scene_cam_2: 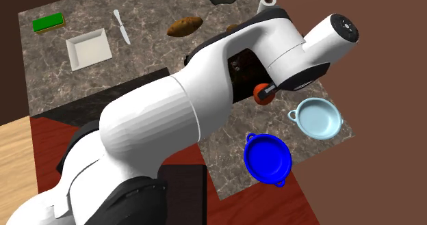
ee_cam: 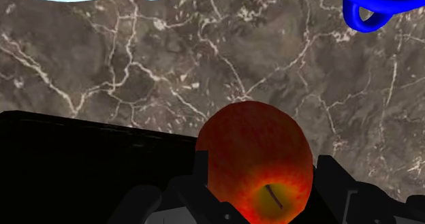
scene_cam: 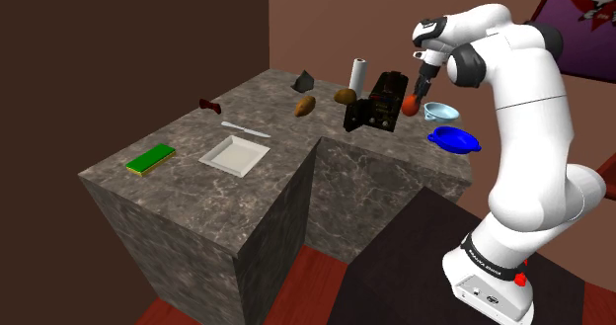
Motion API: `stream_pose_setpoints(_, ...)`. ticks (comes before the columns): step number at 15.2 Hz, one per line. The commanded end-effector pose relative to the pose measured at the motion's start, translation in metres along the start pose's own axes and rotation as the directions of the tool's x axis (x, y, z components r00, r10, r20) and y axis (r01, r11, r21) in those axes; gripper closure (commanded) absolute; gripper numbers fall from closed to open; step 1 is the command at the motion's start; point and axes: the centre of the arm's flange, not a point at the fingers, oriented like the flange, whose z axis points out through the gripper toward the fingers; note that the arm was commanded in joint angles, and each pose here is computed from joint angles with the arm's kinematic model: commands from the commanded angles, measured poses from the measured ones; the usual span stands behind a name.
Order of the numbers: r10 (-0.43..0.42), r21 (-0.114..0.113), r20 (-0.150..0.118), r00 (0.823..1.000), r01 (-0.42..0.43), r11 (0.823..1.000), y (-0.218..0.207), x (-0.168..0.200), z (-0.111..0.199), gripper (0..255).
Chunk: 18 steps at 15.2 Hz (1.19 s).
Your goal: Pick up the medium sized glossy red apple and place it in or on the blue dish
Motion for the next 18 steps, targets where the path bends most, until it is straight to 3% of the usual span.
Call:
stream_pose_setpoints(1, 0.000, 0.001, 0.000, 1.000, 0.000, 1.000, -0.002, 0.001, -0.010, 255)
stream_pose_setpoints(13, 0.000, 0.001, 0.000, 1.000, 0.000, 1.000, -0.009, 0.006, -0.068, 255)
stream_pose_setpoints(18, 0.000, 0.001, 0.000, 1.000, 0.000, 1.000, -0.044, -0.048, -0.079, 255)
